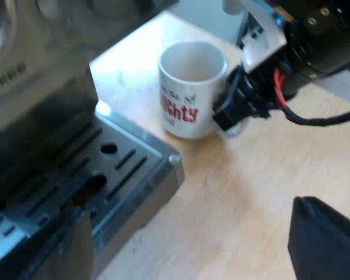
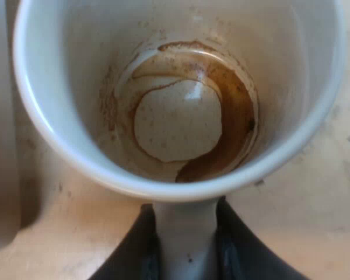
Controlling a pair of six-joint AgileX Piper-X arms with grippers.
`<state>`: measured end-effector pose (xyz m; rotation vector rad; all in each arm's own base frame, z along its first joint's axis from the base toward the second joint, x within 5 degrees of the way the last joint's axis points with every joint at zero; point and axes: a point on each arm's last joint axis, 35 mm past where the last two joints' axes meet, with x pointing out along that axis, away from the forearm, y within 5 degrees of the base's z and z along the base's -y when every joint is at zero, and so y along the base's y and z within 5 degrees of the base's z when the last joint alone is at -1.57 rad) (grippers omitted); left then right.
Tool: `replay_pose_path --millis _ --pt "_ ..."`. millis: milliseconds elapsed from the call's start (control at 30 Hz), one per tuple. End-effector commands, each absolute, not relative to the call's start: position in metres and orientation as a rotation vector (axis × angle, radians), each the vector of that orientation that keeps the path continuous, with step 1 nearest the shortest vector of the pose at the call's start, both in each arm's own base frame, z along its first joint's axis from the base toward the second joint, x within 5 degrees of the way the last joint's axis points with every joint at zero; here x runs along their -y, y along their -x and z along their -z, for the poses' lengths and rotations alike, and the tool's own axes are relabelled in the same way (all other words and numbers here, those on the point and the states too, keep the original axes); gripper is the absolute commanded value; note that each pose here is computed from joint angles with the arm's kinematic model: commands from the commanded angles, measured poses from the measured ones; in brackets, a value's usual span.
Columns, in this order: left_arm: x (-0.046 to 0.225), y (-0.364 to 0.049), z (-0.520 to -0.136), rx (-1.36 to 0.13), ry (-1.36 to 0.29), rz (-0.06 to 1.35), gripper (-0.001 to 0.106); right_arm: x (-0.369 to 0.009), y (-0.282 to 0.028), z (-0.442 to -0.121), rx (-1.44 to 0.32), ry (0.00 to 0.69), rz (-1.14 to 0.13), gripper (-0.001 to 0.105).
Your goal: Place mug into machine
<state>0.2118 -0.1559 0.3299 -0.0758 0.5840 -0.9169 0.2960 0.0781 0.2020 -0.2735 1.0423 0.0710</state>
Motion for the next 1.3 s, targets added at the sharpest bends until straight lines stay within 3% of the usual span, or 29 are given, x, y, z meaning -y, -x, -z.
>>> replay_pose_path --millis 33,400,667,1100,1300 --pt "0.150 -0.202 -0.347 -0.526 0.092 0.934 0.070 -0.076 -0.289 -0.230 -0.968 0.276 -0.068 0.000" --pt "0.121 -0.160 -0.371 -0.512 0.089 0.901 0.073 -0.076 -0.235 -0.281 -0.945 0.335 -0.146 0.000" --pt "0.097 -0.128 -0.379 -0.526 0.046 0.821 0.073 -0.101 -0.180 -0.312 -0.878 0.391 -0.320 0.000" --pt "0.061 -0.079 -0.380 -0.516 -0.016 0.737 0.071 -0.138 -0.128 -0.322 -0.856 0.390 -0.542 0.000" --pt "0.052 -0.067 -0.358 -0.522 0.028 0.704 0.071 -0.146 -0.120 -0.322 -0.851 0.372 -0.580 0.000"
